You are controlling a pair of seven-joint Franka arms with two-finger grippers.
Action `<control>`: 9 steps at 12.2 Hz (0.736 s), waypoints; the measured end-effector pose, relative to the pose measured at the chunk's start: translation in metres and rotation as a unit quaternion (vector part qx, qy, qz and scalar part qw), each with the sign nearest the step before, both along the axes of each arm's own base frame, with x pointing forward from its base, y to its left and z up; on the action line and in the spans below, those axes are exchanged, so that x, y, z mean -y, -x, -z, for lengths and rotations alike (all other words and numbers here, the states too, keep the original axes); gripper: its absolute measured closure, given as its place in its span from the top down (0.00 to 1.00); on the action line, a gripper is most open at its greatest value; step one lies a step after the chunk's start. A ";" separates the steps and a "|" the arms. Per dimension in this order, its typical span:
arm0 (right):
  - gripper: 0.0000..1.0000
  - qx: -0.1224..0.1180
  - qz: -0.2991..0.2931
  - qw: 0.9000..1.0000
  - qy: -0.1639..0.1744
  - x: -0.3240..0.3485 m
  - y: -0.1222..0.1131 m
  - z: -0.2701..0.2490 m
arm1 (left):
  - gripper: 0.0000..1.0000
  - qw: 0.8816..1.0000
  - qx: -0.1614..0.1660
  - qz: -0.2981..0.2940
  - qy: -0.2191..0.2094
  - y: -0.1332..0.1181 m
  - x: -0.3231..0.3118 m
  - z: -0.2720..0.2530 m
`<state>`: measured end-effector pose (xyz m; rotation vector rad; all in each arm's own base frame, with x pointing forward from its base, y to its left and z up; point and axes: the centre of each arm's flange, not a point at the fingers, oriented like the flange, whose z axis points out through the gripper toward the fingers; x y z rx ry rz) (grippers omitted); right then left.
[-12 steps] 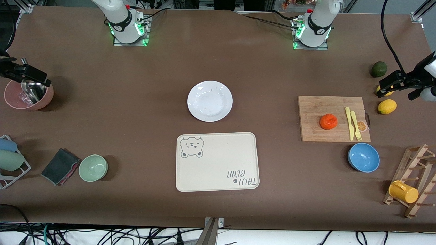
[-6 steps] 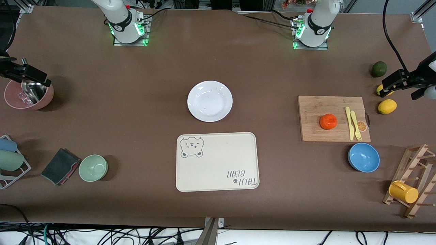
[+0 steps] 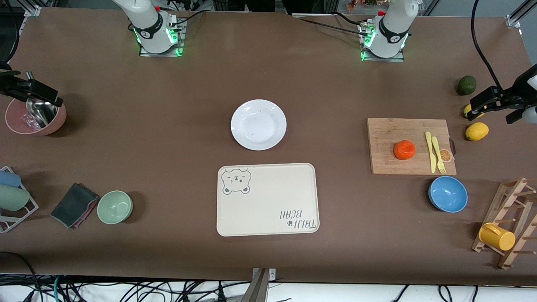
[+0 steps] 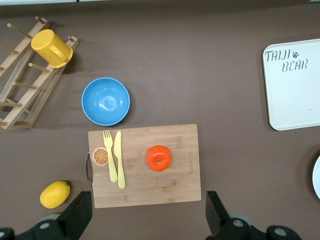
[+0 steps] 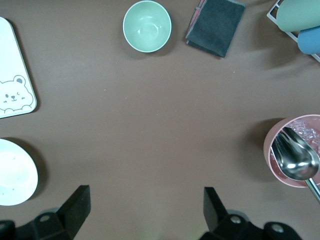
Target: Place orange and plate with both arms
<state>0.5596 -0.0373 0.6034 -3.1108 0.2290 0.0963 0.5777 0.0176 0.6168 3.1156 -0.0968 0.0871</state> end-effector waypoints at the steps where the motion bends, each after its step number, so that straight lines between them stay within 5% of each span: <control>1: 1.00 0.000 0.000 1.000 0.000 0.000 0.000 0.000 | 1.00 1.000 -0.001 0.000 0.000 0.000 0.000 0.001; 9: 1.00 0.000 0.000 1.000 0.000 0.000 0.000 0.000 | 1.00 1.000 -0.004 0.002 0.000 -0.002 0.002 0.004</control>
